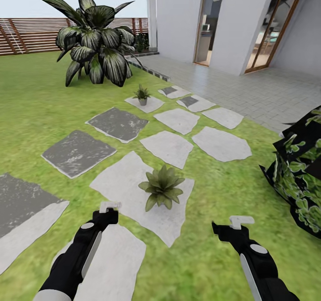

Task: Pick up the pesticide atomizer in the garden and spray insectifuge to fully cover both potted plants in the garden.

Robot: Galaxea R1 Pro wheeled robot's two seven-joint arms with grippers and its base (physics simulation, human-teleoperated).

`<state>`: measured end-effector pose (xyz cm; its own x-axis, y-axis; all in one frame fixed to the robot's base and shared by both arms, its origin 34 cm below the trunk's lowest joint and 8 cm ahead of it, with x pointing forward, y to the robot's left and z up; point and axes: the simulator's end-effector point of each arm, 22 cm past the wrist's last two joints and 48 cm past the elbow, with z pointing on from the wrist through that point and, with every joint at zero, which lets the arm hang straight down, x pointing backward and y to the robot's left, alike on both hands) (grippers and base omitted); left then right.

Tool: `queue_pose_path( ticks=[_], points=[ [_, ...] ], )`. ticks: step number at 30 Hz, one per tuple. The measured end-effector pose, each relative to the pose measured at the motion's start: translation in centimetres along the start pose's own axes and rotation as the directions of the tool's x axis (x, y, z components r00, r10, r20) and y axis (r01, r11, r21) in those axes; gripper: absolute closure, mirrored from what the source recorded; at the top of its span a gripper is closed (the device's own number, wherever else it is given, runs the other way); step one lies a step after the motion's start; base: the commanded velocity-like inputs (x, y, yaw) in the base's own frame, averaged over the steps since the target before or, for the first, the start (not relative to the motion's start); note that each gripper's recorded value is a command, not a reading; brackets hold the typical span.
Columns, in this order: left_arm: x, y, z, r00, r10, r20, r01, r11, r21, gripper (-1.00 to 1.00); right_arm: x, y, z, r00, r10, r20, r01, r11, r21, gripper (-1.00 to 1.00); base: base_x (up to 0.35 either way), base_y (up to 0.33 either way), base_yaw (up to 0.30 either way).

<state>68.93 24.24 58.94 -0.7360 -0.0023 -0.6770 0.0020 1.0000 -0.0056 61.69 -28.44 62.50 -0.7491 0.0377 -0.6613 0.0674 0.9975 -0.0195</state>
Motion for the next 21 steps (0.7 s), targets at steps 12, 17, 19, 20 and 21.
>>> queue_pose_path(
  ticks=[12,17,19,20,21],
  points=[
    [0.0,0.0,0.0,1.0,0.0,0.0,0.0,1.0,0.0,1.0,0.01,0.0,0.0,1.0,0.0,0.0,0.0,1.0,0.0,-1.0,0.332,0.0,-0.001],
    [0.02,-0.02,0.04,1.0,0.0,-0.001,0.0,1.0,0.0,1.0,0.02,0.01,0.04,1.0,0.0,-0.001,0.0,1.0,0.0,-1.0,0.08,0.0,0.0],
    [0.02,0.0,0.05,1.0,0.0,-0.001,0.0,1.0,0.0,1.0,0.02,0.0,0.05,1.0,0.0,-0.001,0.0,1.0,0.0,-1.0,0.008,0.0,0.0],
    [0.02,0.0,0.05,1.0,0.001,-0.001,-0.001,1.0,0.0,1.0,0.04,-0.02,0.05,1.0,0.0,-0.002,0.0,1.0,0.001,-1.0,0.001,0.0,0.0],
    [0.02,0.02,0.05,1.0,0.002,-0.001,-0.002,1.0,-0.001,1.0,0.05,-0.02,0.05,1.0,0.0,-0.002,0.0,1.0,0.001,-1.0,0.0,0.0,0.0]
  ],
)
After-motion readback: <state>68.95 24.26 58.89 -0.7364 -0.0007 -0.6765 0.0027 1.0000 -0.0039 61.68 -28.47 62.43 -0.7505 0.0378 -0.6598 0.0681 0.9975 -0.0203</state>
